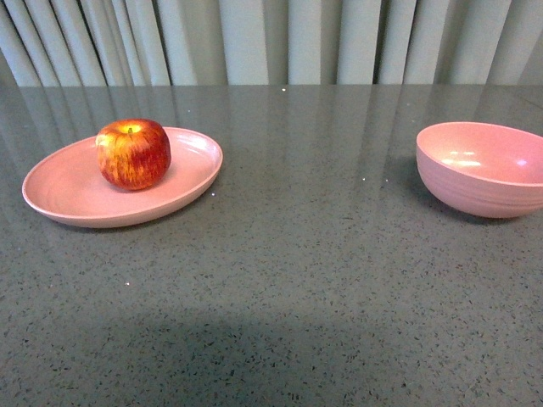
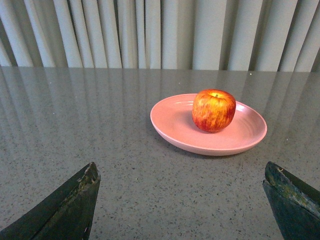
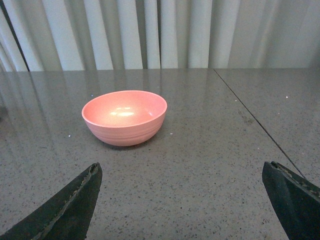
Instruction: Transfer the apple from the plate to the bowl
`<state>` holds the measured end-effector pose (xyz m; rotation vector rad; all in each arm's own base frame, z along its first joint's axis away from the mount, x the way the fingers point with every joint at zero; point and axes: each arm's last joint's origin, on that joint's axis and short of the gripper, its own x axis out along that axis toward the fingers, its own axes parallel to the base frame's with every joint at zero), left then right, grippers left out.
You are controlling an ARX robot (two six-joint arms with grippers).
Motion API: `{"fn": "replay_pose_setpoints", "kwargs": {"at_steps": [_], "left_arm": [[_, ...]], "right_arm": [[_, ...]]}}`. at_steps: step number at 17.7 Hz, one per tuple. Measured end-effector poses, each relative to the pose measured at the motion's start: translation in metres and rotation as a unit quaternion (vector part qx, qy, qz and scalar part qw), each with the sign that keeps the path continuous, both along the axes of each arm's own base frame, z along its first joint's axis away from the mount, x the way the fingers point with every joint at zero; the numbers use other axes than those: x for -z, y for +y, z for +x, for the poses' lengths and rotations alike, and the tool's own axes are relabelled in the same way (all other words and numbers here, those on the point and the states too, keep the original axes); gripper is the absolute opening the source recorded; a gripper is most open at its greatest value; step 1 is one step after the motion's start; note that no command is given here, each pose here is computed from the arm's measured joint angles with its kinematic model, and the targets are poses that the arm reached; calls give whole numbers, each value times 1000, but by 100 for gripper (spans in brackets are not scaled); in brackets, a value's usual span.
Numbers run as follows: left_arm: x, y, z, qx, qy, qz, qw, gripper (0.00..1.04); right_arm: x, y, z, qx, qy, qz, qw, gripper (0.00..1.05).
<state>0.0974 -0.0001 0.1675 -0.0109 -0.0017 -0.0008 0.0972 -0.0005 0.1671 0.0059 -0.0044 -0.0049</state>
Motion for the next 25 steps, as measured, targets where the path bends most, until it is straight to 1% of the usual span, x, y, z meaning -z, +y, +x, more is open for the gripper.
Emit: {"fn": "replay_pose_setpoints", "kwargs": {"at_steps": [4,5,6,7,8,10,12,14,17,19,22,25], "left_arm": [[0,0,0,0,0,0,1000,98],[0,0,0,0,0,0,1000,98],[0,0,0,0,0,0,1000,98],[0,0,0,0,0,0,1000,98],[0,0,0,0,0,0,1000,98],[0,0,0,0,0,0,1000,98],[0,0,0,0,0,0,1000,98],[0,0,0,0,0,0,1000,98],[0,0,0,0,0,0,1000,98],[0,0,0,0,0,0,1000,98],[0,0,0,0,0,0,1000,98],[0,0,0,0,0,0,1000,98]], "right_arm": [[0,0,0,0,0,0,1000,98],[1,0,0,-5,16,6,1000,98],[4,0,1,-25,84,35,996,98],[2,0,2,-25,109,56,992,98],[-8,-2,3,-26,96,68,993,98],[-40,-5,4,-26,44,67,996,98],[-59,-6,16,-35,27,65,997,98],[-70,-6,32,-39,34,57,997,98],[-106,-3,63,-54,8,40,998,98],[-130,1,97,-70,21,37,997,98],[-136,6,140,-77,58,39,995,98],[-128,14,193,-66,125,30,990,98]]}}
